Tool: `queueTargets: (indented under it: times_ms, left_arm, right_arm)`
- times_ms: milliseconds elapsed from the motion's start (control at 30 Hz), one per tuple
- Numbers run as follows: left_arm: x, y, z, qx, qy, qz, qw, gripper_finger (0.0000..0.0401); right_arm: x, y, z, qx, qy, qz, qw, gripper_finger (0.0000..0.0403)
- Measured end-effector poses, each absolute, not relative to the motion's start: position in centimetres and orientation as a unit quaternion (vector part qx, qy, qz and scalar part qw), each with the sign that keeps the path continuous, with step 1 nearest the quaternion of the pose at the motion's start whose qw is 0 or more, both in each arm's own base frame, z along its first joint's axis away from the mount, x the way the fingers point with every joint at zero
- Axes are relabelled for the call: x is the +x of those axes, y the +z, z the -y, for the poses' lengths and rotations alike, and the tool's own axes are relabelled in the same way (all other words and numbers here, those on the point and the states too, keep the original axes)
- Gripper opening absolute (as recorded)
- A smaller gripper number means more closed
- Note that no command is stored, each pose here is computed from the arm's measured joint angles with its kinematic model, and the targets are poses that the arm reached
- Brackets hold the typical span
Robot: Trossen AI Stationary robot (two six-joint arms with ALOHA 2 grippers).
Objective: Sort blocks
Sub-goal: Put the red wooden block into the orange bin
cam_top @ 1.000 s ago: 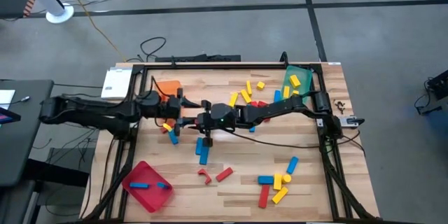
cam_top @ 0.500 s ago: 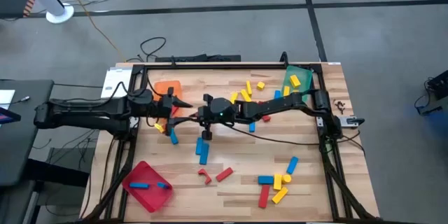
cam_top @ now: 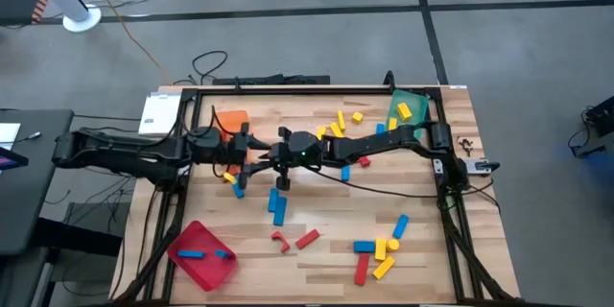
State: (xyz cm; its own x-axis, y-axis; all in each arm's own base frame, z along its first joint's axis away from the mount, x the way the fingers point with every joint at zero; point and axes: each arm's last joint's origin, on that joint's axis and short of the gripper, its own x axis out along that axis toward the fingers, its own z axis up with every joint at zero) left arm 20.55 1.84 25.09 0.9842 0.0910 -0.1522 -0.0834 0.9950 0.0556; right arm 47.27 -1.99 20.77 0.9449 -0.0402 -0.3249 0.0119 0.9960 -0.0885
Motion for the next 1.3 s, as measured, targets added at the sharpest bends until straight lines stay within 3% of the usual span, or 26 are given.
queueTargets:
  times_ms: [933,1167,1300]
  left_arm:
    - [20.88,25.1,-1.15,0.055,0.033,-0.069,0.996,0.0101]
    - [20.84,24.87,-1.14,0.064,0.029,-0.082,0.994,0.0053]
    - [20.76,24.87,-1.13,0.068,0.028,-0.084,0.994,0.0052]
  right_arm:
    - [47.27,20.76,1.94,-0.039,-0.01,-0.166,0.985,0.0057]
    - [47.24,20.67,1.89,-0.039,-0.007,-0.17,0.985,0.0057]
    - [47.22,20.62,1.91,-0.033,-0.009,-0.173,0.984,0.0064]
